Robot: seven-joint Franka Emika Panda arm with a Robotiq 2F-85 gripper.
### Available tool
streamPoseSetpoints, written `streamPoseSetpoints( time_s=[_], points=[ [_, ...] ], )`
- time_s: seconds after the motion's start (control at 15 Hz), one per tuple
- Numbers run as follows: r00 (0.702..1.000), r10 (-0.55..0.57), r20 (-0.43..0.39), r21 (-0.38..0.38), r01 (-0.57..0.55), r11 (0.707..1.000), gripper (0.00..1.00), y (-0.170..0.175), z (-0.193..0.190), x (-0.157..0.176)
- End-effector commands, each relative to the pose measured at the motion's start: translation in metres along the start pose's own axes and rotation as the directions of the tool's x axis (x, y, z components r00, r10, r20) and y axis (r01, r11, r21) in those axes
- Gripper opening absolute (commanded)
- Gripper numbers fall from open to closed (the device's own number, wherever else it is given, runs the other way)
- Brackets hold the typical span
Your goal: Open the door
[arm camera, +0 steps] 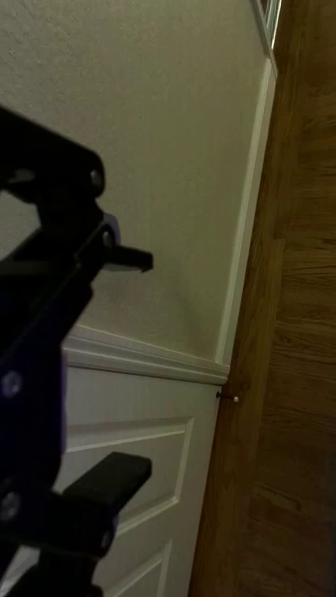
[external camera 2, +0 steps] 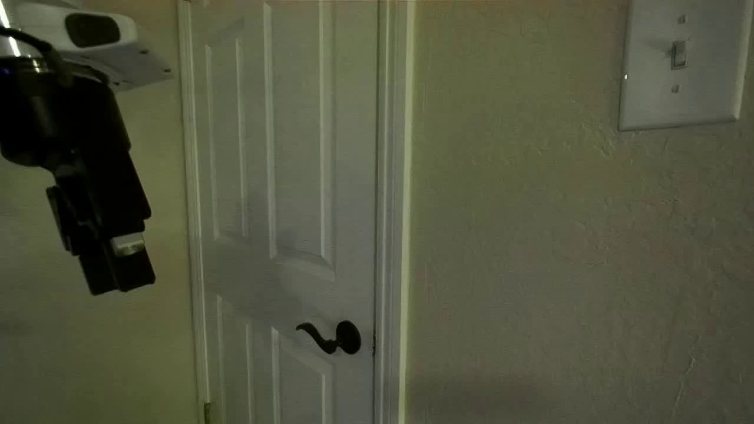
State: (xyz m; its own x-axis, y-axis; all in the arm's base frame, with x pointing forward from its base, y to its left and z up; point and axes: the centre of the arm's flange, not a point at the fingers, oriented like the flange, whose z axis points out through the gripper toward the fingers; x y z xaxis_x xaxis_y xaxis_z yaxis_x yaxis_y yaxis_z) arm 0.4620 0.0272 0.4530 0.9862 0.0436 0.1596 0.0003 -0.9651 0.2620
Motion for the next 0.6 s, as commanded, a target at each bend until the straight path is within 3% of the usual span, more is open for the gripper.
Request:
streamPoseSetpoints(
  time_s=[0.0,0.4,0.53],
  points=[
    [1.0,0.0,0.0,0.0,0.0,1.0,1.0,0.0,0.0001,0.0],
    [1.0,0.0,0.0,0.0,0.0,1.0,1.0,0.0,0.0001,0.0],
    [0.999,0.025,0.024,0.032,-0.026,0.999,1.0,-0.0081,0.0078,0.0053]
  ],
)
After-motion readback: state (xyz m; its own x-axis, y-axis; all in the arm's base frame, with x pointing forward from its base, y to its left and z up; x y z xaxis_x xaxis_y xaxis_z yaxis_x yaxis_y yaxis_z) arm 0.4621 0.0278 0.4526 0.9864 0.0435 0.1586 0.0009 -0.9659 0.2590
